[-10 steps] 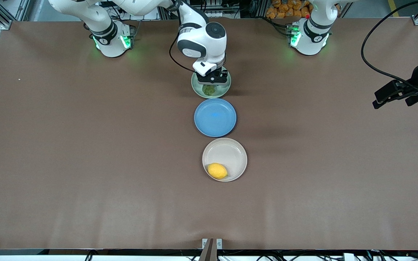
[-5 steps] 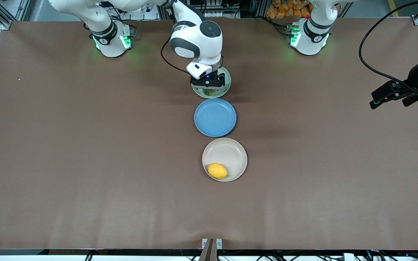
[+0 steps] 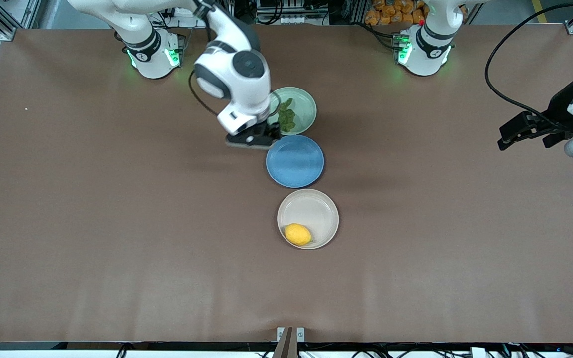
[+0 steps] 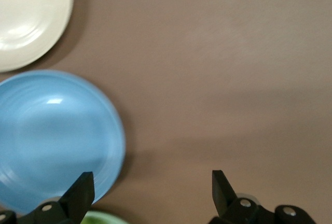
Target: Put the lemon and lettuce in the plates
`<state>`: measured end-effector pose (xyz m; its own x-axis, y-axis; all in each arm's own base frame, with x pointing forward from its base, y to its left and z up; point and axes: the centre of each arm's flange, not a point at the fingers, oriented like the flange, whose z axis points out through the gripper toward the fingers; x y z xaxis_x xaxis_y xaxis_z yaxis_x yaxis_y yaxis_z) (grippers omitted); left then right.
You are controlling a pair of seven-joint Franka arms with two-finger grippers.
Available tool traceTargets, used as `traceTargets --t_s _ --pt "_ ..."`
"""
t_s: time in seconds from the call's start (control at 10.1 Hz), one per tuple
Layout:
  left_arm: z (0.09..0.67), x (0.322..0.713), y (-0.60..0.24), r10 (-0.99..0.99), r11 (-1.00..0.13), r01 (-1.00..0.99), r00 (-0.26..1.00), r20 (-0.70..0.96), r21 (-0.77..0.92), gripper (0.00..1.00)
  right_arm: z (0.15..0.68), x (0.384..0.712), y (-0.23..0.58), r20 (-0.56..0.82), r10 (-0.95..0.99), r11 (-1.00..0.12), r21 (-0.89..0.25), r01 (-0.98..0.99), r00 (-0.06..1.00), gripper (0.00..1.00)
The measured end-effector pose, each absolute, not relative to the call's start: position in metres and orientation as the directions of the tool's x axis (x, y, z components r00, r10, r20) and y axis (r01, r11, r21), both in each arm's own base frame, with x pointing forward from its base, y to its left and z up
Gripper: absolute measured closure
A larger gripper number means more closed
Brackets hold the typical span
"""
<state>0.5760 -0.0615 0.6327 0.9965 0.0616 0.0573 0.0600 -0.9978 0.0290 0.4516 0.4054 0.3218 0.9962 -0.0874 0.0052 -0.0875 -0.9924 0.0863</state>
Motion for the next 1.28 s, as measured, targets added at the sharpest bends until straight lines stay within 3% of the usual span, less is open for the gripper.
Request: traceTargets --t_s 0.79,1.28 --pt "0.638 0.574 -0.057 0.065 -0.998 0.064 0.995 0.072 0.005 0.0 0.36 0.601 0.146 -0.083 -0.039 -0.996 0.088 -0.032 0.996 0.0" --pt "0.642 0.573 -0.062 0.026 -0.999 0.027 0.996 0.082 -0.017 0.0 0.407 0.616 0.011 -0.039 -0.041 -0.995 0.098 -0.037 0.998 0.0"
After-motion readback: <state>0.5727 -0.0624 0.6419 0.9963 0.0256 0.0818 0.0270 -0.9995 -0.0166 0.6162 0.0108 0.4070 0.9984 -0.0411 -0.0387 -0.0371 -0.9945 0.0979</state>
